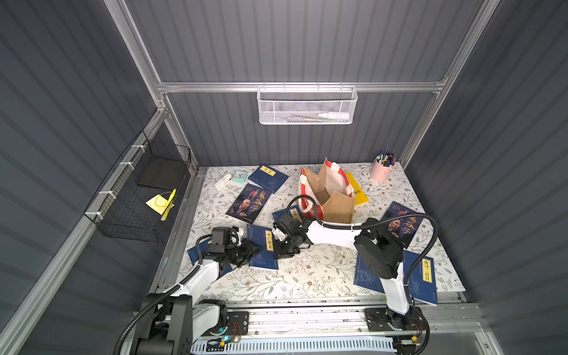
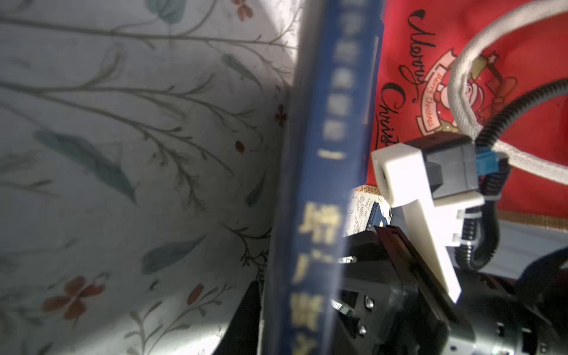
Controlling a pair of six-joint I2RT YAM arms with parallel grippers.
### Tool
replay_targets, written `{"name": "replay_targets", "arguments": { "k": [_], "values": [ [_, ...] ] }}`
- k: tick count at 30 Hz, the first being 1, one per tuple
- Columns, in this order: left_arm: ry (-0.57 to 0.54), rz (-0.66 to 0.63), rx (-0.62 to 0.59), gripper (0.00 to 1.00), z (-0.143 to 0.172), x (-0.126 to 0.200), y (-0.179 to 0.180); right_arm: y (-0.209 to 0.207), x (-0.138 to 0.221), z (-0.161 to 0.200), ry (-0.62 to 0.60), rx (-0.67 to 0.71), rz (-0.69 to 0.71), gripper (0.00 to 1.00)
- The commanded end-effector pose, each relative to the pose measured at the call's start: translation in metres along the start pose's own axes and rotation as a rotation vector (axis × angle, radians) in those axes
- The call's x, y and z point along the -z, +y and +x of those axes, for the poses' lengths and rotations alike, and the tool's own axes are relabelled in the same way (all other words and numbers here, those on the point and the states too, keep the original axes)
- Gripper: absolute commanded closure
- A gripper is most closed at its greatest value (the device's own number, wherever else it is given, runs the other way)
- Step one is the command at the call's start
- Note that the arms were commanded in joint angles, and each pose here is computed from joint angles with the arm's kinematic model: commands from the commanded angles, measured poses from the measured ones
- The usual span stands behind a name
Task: Put the books into the canvas bag
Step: Pick up the book from the center of the board, then adjust the canvas bag at the center of the board.
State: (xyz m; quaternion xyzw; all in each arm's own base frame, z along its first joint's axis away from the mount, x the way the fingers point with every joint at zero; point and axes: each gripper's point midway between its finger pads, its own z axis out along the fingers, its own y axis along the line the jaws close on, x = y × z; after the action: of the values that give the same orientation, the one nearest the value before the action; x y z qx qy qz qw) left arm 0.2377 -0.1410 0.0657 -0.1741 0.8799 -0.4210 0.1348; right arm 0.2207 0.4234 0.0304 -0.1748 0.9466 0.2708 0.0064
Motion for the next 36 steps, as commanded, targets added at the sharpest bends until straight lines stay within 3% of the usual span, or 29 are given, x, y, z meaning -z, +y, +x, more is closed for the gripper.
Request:
{"name": "replay_targets", "arguments": {
  "k": [1,4,8,14,19,22,28,36],
  "values": [
    [-0.011,-0.043,-0.06,0.82,-0.001,0.012,-0.009,0.003,0.003,0.002,0.013,0.018,-0.004,0.77],
    [-0.057,-0.117,-0.114,0.91,-0.009,0.029,-0.012,0.006,0.026,-0.002,-0.021,0.059,0.038,0.7],
    [-0.104,-0.154,-0.185,0.95,-0.02,0.046,-0.027,0.022,0.074,-0.019,-0.136,0.146,0.079,0.58],
    [-0.176,-0.09,-0.292,0.96,-0.042,0.064,-0.071,0.04,0.182,-0.041,-0.408,0.258,0.161,0.47],
    [-0.259,-0.032,-0.371,0.96,-0.064,0.077,-0.107,0.017,0.27,-0.049,-0.577,0.267,0.238,0.33],
    [-0.288,0.0,-0.392,0.98,-0.075,0.081,-0.123,-0.022,0.307,-0.057,-0.605,0.213,0.337,0.27],
    [-0.285,0.052,-0.366,0.97,-0.095,0.077,-0.149,-0.082,0.335,-0.064,-0.538,0.128,0.49,0.19],
    [-0.309,0.114,-0.474,0.98,-0.109,0.071,-0.223,-0.136,0.367,-0.083,-0.548,0.031,0.53,0.16]
  ]
}}
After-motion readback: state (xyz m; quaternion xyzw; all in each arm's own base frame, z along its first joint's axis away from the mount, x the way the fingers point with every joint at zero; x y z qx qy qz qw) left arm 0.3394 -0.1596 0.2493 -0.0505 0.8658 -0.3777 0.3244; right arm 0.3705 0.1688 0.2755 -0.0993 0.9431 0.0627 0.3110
